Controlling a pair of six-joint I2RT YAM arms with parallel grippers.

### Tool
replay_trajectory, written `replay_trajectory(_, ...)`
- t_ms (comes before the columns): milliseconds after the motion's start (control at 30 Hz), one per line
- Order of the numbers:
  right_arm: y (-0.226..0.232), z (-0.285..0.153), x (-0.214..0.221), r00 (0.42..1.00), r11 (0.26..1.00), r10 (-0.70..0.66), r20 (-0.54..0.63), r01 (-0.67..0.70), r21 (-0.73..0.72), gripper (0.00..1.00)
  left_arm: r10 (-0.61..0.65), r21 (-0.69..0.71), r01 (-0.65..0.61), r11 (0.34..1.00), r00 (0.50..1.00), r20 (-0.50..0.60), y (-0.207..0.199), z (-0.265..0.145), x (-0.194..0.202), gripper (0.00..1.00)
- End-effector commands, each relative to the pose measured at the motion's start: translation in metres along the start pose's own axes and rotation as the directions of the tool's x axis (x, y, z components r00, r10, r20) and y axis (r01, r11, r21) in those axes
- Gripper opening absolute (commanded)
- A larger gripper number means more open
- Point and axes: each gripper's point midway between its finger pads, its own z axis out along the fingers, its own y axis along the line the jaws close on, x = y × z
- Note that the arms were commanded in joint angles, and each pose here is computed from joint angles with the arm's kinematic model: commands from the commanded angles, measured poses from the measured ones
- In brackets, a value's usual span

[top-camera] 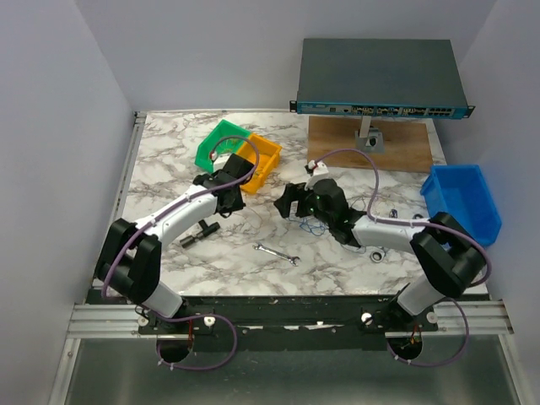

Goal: Untangle the cables

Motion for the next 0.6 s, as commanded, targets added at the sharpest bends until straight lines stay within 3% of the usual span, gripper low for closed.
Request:
replay_trajectory(0, 0.016, 0.012, 0.026, 0.990, 0.996, -0.013, -0.141, 0.000, -0.091, 0.91, 0.102, 0.064, -0.101, 0.993, 0.995, -0.003, 0.002, -0.007, 0.008, 0.51)
replay_trajectory(67, 0.016, 0.016, 0.034, 0.983, 0.996, -0.027, -0.180, 0.010, -0.094, 0.89, 0.098, 0.078, -0.099, 0.992, 0.995, 0.011, 0.002, -0.010, 0.006, 0.65)
replay_trajectory(167, 0.021, 0.022, 0.039, 0.974, 0.993, -0.040, -0.221, 0.014, -0.119, 0.88, 0.080, 0.080, -0.081, 0.993, 0.997, 0.015, 0.005, -0.012, 0.003, 0.74)
replay_trajectory(300, 0.021, 0.032, 0.044, 0.961, 0.994, -0.064, -0.270, 0.036, -0.105, 0.85, 0.024, 0.096, -0.025, 0.995, 1.000, 0.019, 0.014, -0.012, 0.002, 0.98)
replay_trajectory(567, 0.019, 0.047, 0.063, 0.926, 0.997, -0.074, -0.370, 0.073, -0.017, 0.82, -0.064, 0.161, 0.060, 0.985, 0.998, 0.023, 0.036, 0.005, -0.015, 0.99)
